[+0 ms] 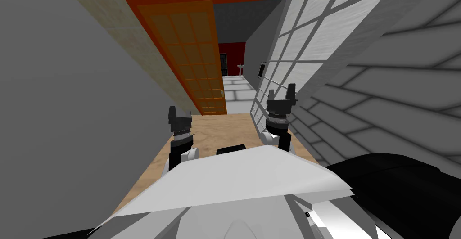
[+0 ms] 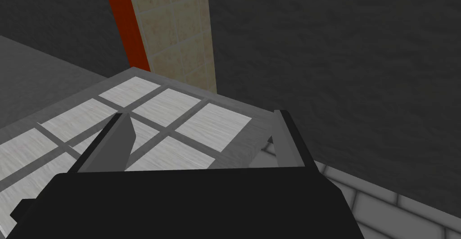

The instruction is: Pull the door open

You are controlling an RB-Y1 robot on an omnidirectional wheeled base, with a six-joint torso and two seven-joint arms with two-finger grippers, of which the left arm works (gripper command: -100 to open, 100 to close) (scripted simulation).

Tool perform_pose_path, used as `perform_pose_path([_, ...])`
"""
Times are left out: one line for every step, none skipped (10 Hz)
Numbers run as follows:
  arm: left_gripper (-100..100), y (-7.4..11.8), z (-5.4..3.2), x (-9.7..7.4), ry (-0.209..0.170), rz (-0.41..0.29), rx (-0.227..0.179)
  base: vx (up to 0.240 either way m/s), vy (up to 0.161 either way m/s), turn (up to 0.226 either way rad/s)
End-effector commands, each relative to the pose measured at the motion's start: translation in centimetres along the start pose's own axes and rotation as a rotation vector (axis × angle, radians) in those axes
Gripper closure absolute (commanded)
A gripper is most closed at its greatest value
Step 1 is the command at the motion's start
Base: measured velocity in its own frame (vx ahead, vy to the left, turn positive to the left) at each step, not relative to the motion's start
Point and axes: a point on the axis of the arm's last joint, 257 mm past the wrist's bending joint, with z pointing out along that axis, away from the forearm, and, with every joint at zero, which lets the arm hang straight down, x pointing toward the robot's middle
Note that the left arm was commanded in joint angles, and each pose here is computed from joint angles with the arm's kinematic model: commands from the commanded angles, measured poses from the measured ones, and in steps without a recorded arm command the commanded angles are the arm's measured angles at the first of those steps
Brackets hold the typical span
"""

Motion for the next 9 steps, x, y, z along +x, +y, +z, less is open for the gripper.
perform_pose_path([-100, 1.0, -0.2, -0.1, 0.011, 0.042, -0.013, 0.065, -0.013, -0.036])
perform_pose_path([-100, 1.5, -0.32, -0.1, 0.016, 0.065, -0.02, 0.104, -0.018, -0.044])
perform_pose_path([-100, 2.0, -0.44, -0.2, 0.021, 0.088, -0.028, 0.113, -0.016, -0.025])
perform_pose_path([-100, 2.5, -0.57, -0.3, 0.026, 0.111, -0.035, 0.115, -0.029, -0.024])
perform_pose_path([-100, 3.3, -0.75, -0.4, 0.032, 0.144, -0.045, 0.133, -0.054, -0.041])
perform_pose_path([-100, 4.0, -0.93, -0.5, 0.039, 0.176, -0.054, 0.15, -0.031, -0.035])
perform_pose_path([-100, 4.4, -1.03, -0.6, 0.042, 0.192, -0.059, 0.115, -0.018, -0.03])
perform_pose_path([-100, 5.2, -1.25, -0.8, 0.049, 0.228, -0.069, 0.114, -0.015, -0.035])
perform_pose_path([-100, 5.6, -1.37, -0.9, 0.052, 0.248, -0.075, 0.111, -0.019, -0.031])
